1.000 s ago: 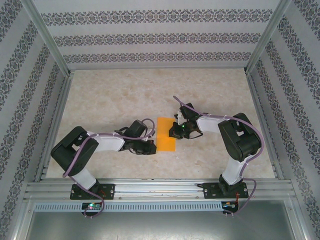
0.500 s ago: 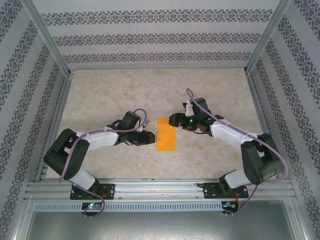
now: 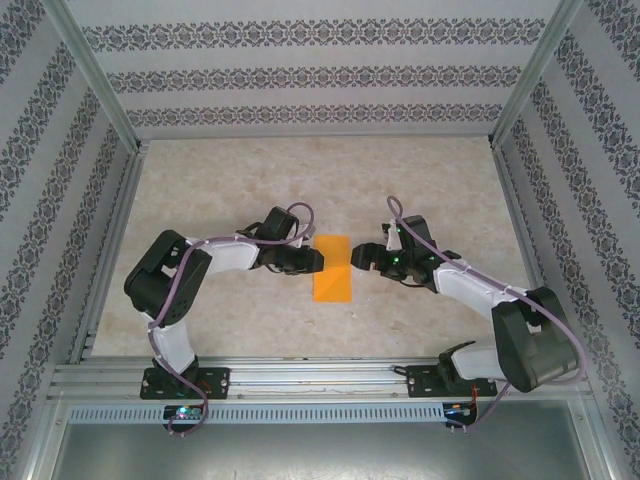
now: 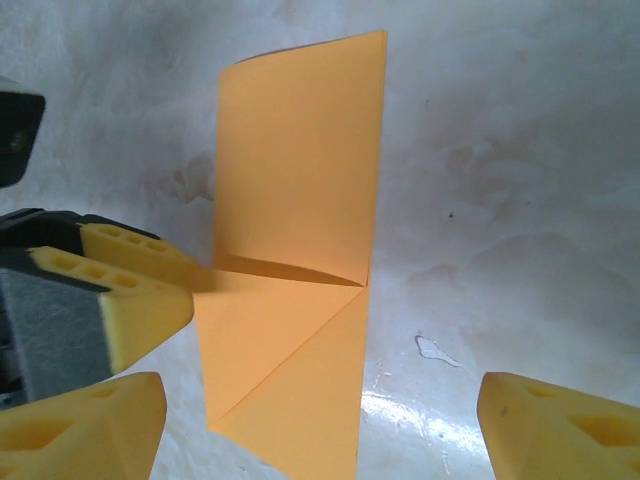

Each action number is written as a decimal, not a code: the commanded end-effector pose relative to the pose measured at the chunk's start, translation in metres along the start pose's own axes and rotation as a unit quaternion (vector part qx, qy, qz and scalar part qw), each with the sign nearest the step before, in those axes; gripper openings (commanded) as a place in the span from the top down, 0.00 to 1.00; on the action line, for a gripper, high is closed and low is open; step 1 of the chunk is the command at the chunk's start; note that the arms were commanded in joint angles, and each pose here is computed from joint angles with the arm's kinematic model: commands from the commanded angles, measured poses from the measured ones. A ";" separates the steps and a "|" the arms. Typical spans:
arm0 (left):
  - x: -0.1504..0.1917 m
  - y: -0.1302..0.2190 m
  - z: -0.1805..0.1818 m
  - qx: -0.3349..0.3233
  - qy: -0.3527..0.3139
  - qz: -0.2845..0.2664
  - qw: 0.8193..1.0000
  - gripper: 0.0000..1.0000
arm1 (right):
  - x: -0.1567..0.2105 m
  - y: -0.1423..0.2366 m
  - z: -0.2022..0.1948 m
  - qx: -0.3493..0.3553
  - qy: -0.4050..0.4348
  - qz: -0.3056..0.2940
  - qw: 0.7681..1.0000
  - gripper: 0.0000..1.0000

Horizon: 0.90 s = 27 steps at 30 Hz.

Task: Fold a paper plane with a square sheet of paper (fold left side to right side)

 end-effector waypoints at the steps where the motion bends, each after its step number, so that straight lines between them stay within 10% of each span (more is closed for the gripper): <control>1: -0.008 -0.001 -0.001 0.023 -0.009 -0.001 1.000 0.73 | -0.001 0.004 -0.001 -0.009 0.006 -0.008 1.000 0.19; 12: -0.005 0.019 -0.009 0.023 -0.019 -0.049 0.998 0.94 | -0.001 -0.010 0.011 -0.105 -0.021 0.015 0.994 0.32; 27: 0.000 0.030 -0.012 0.039 -0.009 -0.093 0.995 0.98 | 0.001 -0.058 0.032 -0.161 -0.038 0.006 0.986 0.35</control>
Point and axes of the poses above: each hand's point on the last joint's axis, 136 mm out from that joint toward the fingers, its own y axis back along the fingers, its own z axis along the line the jaws close on, x = y × z, the point moved 8 cm from there along y, back along the fingers, and after that the axes turned 3 degrees about -y, right-handed, at the moved point
